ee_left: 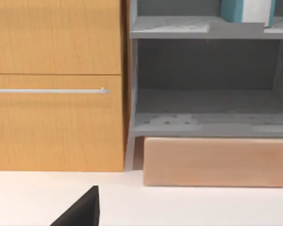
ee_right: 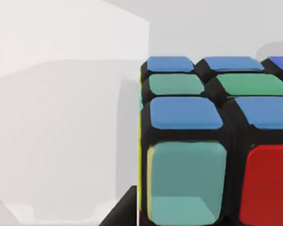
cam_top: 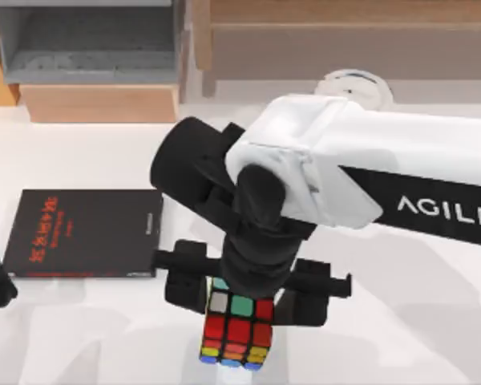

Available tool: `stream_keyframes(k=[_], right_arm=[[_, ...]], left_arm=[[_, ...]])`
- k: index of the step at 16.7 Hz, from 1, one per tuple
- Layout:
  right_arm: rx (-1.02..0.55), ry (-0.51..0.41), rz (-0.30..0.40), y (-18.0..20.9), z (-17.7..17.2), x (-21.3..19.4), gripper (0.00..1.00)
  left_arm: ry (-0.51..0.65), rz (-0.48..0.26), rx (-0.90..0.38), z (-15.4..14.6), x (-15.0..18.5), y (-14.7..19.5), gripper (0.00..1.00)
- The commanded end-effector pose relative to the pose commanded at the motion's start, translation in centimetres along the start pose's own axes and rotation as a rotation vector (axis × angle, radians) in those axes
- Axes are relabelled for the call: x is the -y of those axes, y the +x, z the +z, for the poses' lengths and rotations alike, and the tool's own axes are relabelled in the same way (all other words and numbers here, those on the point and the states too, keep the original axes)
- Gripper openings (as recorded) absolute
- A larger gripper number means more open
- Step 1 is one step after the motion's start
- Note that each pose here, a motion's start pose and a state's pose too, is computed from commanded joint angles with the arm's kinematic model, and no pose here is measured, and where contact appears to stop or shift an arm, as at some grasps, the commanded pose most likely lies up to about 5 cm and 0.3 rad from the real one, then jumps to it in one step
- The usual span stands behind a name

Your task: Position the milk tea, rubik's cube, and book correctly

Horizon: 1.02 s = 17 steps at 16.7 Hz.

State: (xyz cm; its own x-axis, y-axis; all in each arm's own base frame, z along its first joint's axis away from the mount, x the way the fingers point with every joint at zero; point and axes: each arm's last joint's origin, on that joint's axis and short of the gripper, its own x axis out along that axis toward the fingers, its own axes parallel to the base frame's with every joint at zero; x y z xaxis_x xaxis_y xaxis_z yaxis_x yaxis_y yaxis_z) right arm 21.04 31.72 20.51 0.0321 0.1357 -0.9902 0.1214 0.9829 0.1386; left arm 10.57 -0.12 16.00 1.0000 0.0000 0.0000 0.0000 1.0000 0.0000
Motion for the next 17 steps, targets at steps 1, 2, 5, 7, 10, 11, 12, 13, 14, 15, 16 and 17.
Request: stream_keyframes(k=[1, 2, 5, 7, 10, 11, 12, 13, 14, 15, 16, 17], right_arm=[[0.020, -0.002, 0.083, -1.5, 1.5, 0.3, 0.00], [0.054, -0.006, 0.177, -3.3, 3.2, 0.8, 0.00], [0.255, -0.033, 0.459, -9.8, 9.4, 4.4, 0.00], [0.468, -0.064, 0.585, -14.2, 13.4, 8.7, 0.00], [0.856, -0.124, 0.615, -20.1, 17.5, 17.1, 0.00], [0.985, -0.144, 0.579, -21.6, 18.2, 20.1, 0.00], [1.105, -0.160, 0.523, -22.9, 18.7, 23.1, 0.00], [1.211, -0.174, 0.452, -23.9, 19.0, 25.9, 0.00], [1.300, -0.183, 0.372, -24.6, 19.1, 28.6, 0.00], [1.372, -0.190, 0.289, -24.9, 19.3, 31.1, 0.00], [1.429, -0.193, 0.209, -25.1, 19.3, 33.2, 0.00], [1.471, -0.195, 0.138, -25.0, 19.3, 35.0, 0.00]], left_arm=[[0.000, 0.000, 0.000, 0.0, 0.0, 0.0, 1.00], [0.000, 0.000, 0.000, 0.0, 0.0, 0.0, 1.00], [0.000, 0.000, 0.000, 0.0, 0.0, 0.0, 1.00], [0.000, 0.000, 0.000, 0.0, 0.0, 0.0, 1.00], [0.000, 0.000, 0.000, 0.0, 0.0, 0.0, 1.00], [0.000, 0.000, 0.000, 0.0, 0.0, 0.0, 1.00], [0.000, 0.000, 0.000, 0.0, 0.0, 0.0, 1.00], [0.000, 0.000, 0.000, 0.0, 0.0, 0.0, 1.00], [0.000, 0.000, 0.000, 0.0, 0.0, 0.0, 1.00], [0.000, 0.000, 0.000, 0.0, 0.0, 0.0, 1.00], [0.000, 0.000, 0.000, 0.0, 0.0, 0.0, 1.00], [0.000, 0.000, 0.000, 0.0, 0.0, 0.0, 1.00]])
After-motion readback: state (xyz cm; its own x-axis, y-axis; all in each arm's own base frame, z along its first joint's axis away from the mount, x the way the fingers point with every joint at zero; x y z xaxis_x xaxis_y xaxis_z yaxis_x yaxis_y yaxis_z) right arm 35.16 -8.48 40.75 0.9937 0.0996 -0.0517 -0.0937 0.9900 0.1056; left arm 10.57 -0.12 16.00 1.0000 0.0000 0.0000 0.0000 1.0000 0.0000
